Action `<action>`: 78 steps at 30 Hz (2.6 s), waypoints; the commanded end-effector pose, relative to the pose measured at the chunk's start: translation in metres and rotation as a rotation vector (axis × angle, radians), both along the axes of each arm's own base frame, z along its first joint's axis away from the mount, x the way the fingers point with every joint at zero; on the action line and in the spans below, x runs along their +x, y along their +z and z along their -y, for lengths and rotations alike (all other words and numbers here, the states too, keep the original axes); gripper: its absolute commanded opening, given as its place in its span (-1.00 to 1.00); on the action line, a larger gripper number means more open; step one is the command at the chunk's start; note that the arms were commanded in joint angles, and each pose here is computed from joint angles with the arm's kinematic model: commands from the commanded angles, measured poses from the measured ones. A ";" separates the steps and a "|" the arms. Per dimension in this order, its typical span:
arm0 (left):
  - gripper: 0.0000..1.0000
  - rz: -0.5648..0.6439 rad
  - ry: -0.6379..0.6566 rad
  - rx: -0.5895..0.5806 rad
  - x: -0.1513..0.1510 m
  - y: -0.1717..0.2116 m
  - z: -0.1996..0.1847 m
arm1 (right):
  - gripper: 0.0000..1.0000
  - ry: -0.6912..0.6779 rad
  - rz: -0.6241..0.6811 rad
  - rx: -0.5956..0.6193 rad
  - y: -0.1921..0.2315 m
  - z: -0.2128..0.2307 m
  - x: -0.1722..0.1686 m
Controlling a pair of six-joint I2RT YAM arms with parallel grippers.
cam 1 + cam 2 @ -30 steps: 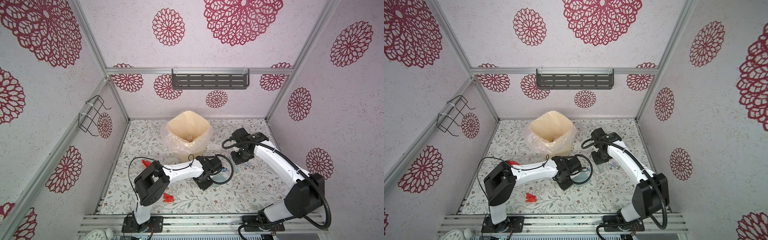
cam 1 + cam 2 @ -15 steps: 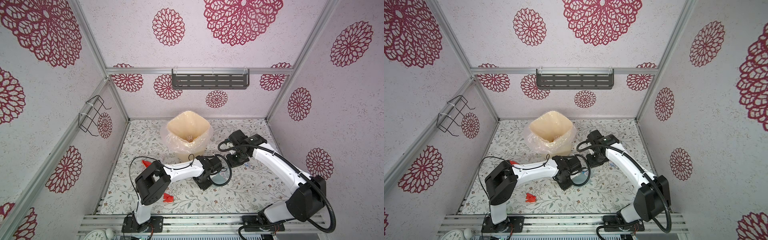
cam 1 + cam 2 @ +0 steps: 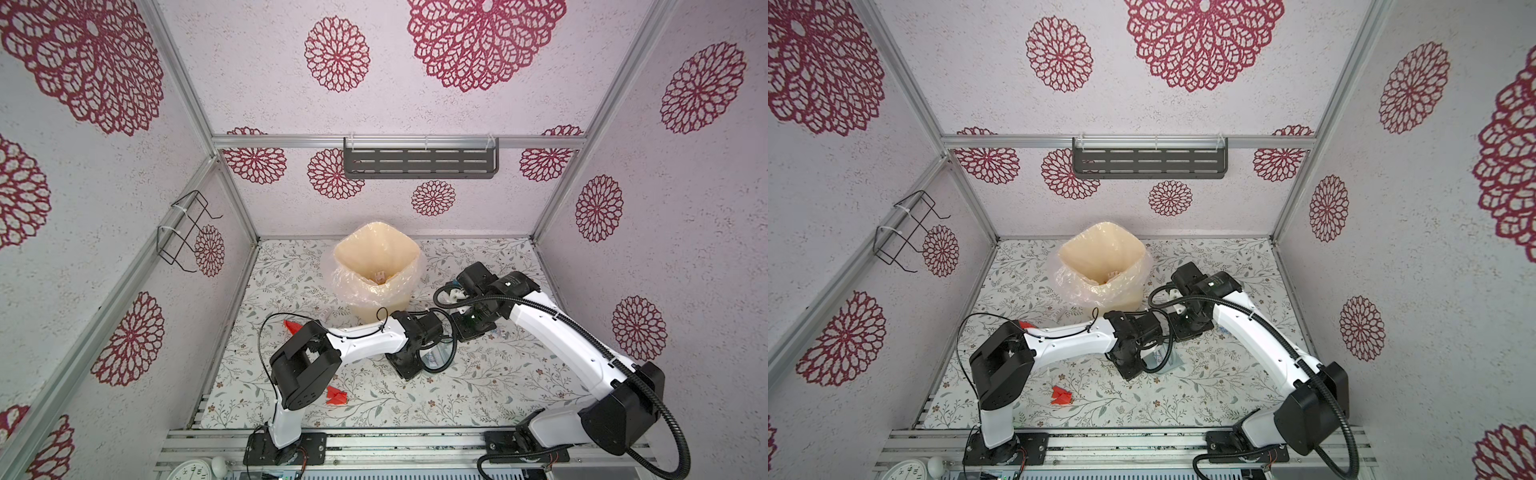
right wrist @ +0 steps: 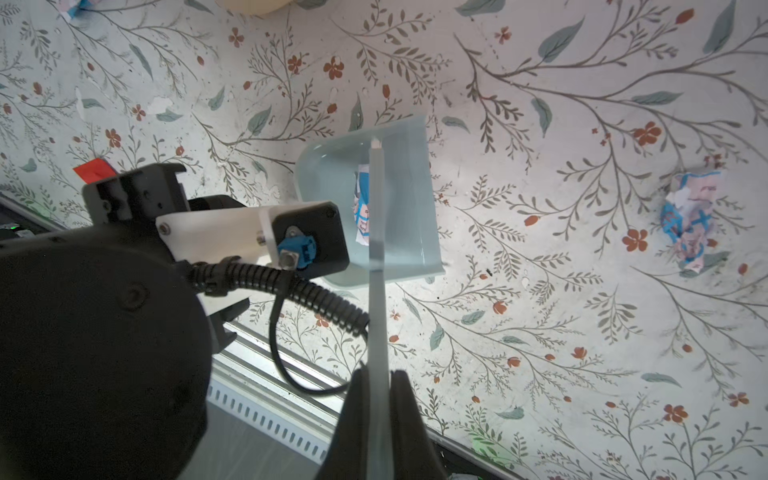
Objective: Sweep away the paper scraps from the table
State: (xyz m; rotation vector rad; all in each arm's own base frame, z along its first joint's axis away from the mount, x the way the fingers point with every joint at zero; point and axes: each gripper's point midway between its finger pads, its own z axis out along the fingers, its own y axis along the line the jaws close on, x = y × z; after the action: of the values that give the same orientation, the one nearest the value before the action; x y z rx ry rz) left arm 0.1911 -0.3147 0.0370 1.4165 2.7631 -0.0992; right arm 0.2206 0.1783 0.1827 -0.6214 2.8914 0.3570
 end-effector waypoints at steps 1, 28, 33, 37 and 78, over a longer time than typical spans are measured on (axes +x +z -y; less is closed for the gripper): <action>-1.00 0.010 0.008 -0.023 0.005 -0.001 0.003 | -1.00 -0.030 0.038 0.015 0.021 0.008 0.000; -1.00 0.185 0.056 -0.175 -0.004 0.110 -0.007 | -1.00 -0.242 0.120 0.037 0.032 0.069 0.020; -1.00 0.216 0.075 -0.228 -0.012 0.153 -0.009 | -1.00 -0.246 0.123 0.044 0.031 0.070 0.021; -1.00 0.259 0.100 -0.249 -0.012 0.190 -0.019 | -1.00 -0.251 0.123 0.051 0.029 0.071 0.022; -1.00 0.564 0.570 -0.069 0.108 0.294 -0.208 | -1.00 -0.240 0.117 0.089 0.024 0.068 0.036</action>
State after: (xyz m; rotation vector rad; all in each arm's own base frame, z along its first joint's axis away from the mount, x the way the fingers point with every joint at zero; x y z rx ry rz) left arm 0.2894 -0.1124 0.3321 0.4337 2.5087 0.1284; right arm 0.2530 0.1084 0.1987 -0.2381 2.8080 0.3780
